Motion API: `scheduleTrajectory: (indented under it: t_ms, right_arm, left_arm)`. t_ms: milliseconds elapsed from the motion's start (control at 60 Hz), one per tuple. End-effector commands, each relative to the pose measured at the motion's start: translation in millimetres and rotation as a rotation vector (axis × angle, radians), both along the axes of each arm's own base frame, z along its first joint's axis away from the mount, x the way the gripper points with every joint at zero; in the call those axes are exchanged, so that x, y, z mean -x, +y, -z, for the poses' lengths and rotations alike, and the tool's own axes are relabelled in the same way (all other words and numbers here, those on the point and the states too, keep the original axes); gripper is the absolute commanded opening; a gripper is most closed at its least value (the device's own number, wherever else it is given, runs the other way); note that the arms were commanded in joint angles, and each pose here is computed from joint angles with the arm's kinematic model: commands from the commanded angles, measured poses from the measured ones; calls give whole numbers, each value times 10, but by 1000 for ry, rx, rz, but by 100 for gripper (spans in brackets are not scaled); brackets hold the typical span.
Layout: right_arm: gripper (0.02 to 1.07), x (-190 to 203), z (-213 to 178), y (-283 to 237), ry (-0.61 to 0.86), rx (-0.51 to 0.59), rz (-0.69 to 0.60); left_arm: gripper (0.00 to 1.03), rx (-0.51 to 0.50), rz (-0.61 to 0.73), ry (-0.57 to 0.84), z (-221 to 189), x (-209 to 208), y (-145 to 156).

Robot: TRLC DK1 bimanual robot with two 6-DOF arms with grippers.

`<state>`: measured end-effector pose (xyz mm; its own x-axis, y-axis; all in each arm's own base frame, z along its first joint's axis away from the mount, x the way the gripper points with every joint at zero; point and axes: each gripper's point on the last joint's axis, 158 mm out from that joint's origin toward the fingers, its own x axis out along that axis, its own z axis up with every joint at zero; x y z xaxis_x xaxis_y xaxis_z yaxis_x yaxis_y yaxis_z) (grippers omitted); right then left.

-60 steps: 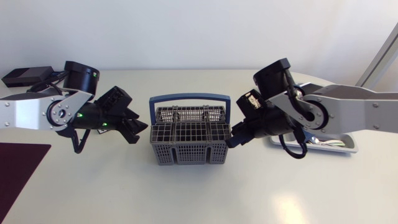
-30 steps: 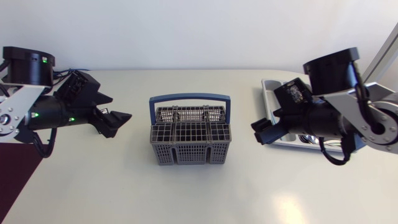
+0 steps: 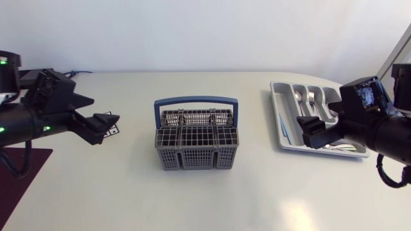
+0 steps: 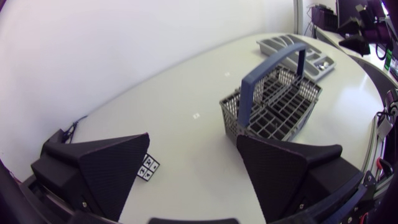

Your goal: Transfer all utensils from the basket to the drawer tray.

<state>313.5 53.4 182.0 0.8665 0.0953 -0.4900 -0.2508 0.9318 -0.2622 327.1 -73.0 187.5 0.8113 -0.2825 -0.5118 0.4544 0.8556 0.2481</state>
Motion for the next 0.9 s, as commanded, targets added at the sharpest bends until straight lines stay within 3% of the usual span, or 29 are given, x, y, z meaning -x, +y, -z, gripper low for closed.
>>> scheduleTrajectory:
  t_ms: [0,83,283,400,883]
  right_arm:
    - [102,54,34,-78,-14,21,3]
    - [102,71,43,-153,-20,40,13]
    - [102,166,-81,-230,-111,25,33]
    - [102,252,-171,-248,-194,13,35]
    - [102,469,45,-391,-299,-121,111]
  left_arm:
    - [99,84,-43,-104,-223,101,38]
    - [99,145,-92,-201,-400,167,117]
    - [99,159,-58,-182,-244,304,32]
    - [99,258,-87,-181,-267,392,59]
    - [99,297,-215,-261,27,586,332]
